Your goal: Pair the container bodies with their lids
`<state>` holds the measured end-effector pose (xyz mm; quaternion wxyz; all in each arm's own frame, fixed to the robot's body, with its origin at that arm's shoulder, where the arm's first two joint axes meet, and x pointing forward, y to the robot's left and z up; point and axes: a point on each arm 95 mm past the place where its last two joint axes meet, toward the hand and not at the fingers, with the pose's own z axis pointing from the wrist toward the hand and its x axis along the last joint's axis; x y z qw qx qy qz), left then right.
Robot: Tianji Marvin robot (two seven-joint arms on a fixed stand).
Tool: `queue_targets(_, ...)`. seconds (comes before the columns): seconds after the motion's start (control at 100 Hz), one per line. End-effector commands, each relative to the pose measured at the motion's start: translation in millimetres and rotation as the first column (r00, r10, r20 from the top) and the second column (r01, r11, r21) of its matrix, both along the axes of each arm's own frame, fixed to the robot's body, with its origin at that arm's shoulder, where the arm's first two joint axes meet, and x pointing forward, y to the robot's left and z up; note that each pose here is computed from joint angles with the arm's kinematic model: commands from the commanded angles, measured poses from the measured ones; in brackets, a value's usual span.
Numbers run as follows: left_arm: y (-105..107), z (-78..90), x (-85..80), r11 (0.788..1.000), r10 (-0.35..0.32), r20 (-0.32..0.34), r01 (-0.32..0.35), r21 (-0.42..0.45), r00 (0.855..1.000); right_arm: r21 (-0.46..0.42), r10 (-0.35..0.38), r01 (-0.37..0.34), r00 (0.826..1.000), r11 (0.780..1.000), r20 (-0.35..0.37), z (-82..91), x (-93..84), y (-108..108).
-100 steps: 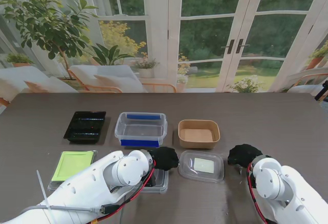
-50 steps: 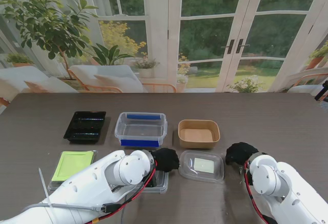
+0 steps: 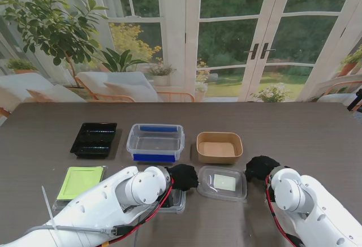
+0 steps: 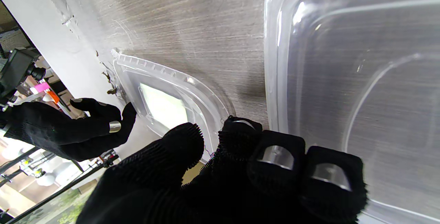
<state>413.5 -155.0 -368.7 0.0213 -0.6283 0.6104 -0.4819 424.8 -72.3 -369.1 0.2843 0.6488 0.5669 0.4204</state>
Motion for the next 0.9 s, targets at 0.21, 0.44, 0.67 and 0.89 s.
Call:
queue_targets(0.21,-0.8,-3.7,-4.4,1.0,-0.004,-0.028,0.003,-0.011,1.0,-0.001,0.008,-0.009,0.996,1.0,-0.089,-25.7,-11.6,5.4)
queue_targets(0.44,-0.3,-5.0,-5.4,1.0,0.0,-0.034,-0.001,-0.023,0.999,0.047,0.001,0.003,0.995,0.999,-0.096,-26.5,-13.0,8.7)
queue_targets(0.67,1.0,-4.9,-7.1,0.999,0.005,-0.034,-0.007,-0.039,0.999,0.117,-0.018,0.03,0.995,0.993,-0.1,-26.6,-13.4,10.6)
queue_targets(0.89,3.2,-3.1,-9.7,0.998,0.015,-0.028,-0.017,-0.063,1.0,0.177,-0.039,0.057,0.994,0.982,-0.104,-25.0,-16.8,11.5)
